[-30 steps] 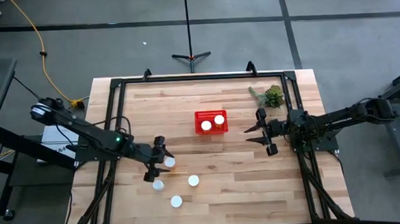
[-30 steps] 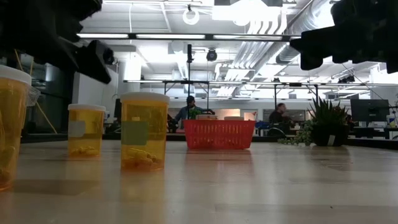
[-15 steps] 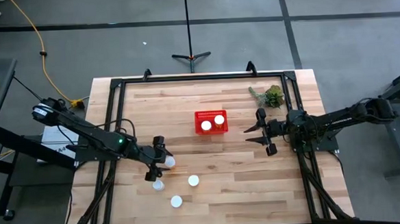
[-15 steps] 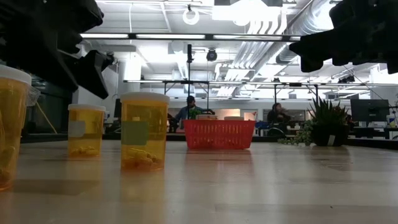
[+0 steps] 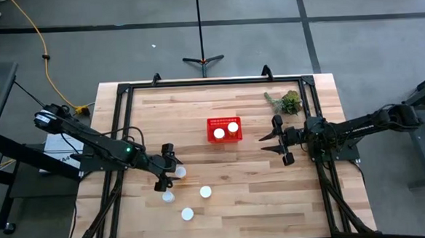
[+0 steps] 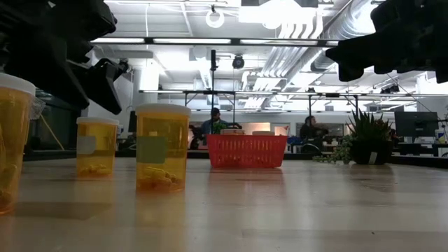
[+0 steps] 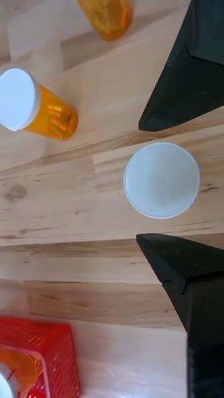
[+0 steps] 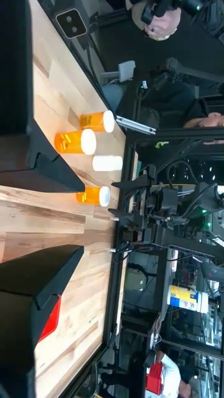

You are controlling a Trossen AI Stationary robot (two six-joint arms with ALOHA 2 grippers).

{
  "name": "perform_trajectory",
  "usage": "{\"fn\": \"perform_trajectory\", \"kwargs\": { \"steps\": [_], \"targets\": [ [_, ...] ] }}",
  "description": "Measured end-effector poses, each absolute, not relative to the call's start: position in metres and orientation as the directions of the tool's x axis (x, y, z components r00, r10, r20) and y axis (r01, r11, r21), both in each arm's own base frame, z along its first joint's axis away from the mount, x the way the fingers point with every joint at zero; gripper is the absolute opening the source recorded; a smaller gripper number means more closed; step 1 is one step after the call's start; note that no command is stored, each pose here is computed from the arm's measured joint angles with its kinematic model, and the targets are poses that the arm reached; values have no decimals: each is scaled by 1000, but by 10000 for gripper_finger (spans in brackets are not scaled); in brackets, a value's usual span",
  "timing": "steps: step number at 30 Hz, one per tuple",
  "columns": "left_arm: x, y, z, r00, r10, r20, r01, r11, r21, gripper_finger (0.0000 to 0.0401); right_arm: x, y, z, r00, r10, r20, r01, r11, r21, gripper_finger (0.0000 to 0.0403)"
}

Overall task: Pick and place pill bottles into a basket
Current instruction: Put the orange pill bottle into the red bin

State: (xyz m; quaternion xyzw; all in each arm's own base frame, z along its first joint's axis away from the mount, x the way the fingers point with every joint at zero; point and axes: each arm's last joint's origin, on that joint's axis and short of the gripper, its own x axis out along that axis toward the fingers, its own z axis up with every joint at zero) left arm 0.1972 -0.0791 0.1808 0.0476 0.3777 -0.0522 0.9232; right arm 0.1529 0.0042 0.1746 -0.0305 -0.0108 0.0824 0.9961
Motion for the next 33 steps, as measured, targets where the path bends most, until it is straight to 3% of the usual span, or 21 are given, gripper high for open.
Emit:
{"fn": "perform_trajectory", "kwargs": {
  "steps": [17,33],
  "targets": [
    [210,-85,177,751,-81,-655,127,992,23,317,153,4,173,986,165,4,-165,985,-60,139],
    [208,-83,161,670,-31,-742,129,989,75,317,153,4,172,986,166,-9,-166,984,-58,139]
  ]
}}
